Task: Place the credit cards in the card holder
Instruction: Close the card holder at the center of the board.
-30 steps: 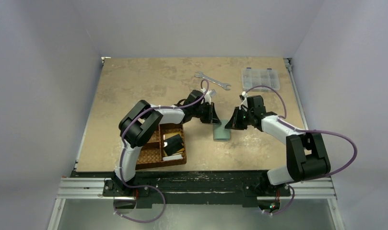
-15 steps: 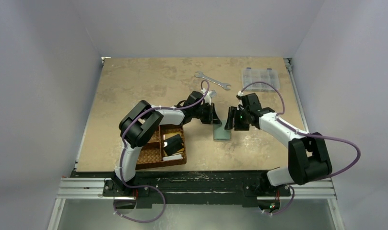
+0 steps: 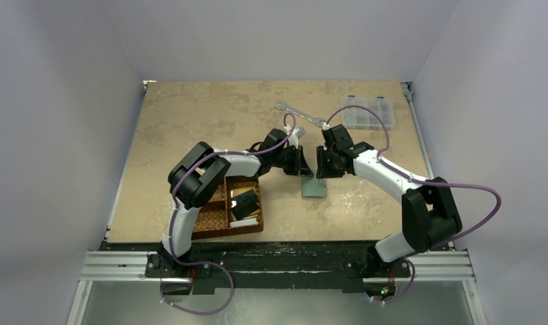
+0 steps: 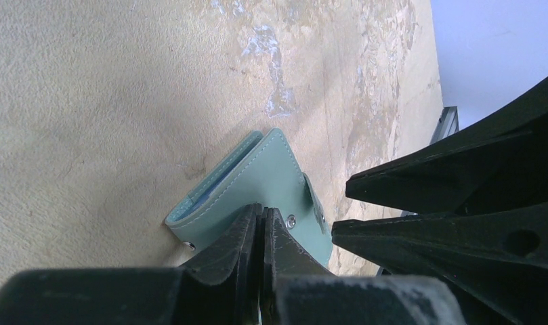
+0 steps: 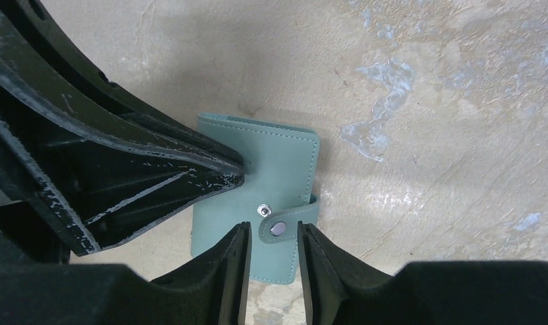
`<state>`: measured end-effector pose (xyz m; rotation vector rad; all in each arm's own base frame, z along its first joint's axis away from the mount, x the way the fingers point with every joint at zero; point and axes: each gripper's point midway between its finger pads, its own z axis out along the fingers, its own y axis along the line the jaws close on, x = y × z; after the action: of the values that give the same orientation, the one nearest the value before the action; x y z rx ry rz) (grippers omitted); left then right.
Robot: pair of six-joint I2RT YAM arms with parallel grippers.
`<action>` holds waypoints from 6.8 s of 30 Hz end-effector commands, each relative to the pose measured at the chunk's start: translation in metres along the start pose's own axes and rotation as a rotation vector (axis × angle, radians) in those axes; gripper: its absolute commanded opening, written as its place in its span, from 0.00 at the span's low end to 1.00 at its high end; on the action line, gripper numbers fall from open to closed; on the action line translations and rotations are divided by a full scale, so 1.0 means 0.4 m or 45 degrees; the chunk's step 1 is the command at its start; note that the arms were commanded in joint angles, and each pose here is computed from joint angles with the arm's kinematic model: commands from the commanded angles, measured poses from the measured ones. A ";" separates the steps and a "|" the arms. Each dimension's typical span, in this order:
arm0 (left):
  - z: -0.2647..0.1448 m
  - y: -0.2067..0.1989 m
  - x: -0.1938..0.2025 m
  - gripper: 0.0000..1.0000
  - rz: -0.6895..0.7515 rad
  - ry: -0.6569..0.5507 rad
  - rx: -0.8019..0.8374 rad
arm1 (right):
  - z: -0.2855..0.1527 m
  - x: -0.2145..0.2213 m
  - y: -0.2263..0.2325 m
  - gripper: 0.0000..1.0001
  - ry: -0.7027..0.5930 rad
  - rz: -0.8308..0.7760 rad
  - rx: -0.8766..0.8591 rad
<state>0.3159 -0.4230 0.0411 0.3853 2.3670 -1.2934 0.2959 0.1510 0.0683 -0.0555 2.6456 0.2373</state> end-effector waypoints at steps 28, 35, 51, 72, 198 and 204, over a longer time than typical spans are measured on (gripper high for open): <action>0.014 0.053 0.076 0.00 -0.024 0.079 -0.074 | 0.004 -0.017 -0.003 0.05 -0.011 -0.029 0.121; 0.014 0.054 0.077 0.00 -0.025 0.081 -0.071 | 0.005 -0.011 0.012 0.00 0.001 -0.010 0.077; 0.011 0.052 0.083 0.00 -0.027 0.089 -0.064 | 0.033 -0.009 0.043 0.00 0.006 0.025 -0.059; 0.012 0.055 0.086 0.00 -0.025 0.098 -0.067 | 0.052 0.024 -0.021 0.00 0.061 -0.028 0.102; 0.019 0.044 0.106 0.00 -0.028 0.105 -0.046 | 0.025 0.027 0.057 0.00 0.074 -0.039 -0.196; 0.019 0.043 0.107 0.00 -0.028 0.105 -0.042 | 0.036 0.039 0.053 0.00 0.100 -0.042 -0.188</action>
<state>0.3081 -0.4270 0.0401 0.4130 2.3432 -1.3280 0.2799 0.1701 0.0496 -0.1461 2.7195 0.4094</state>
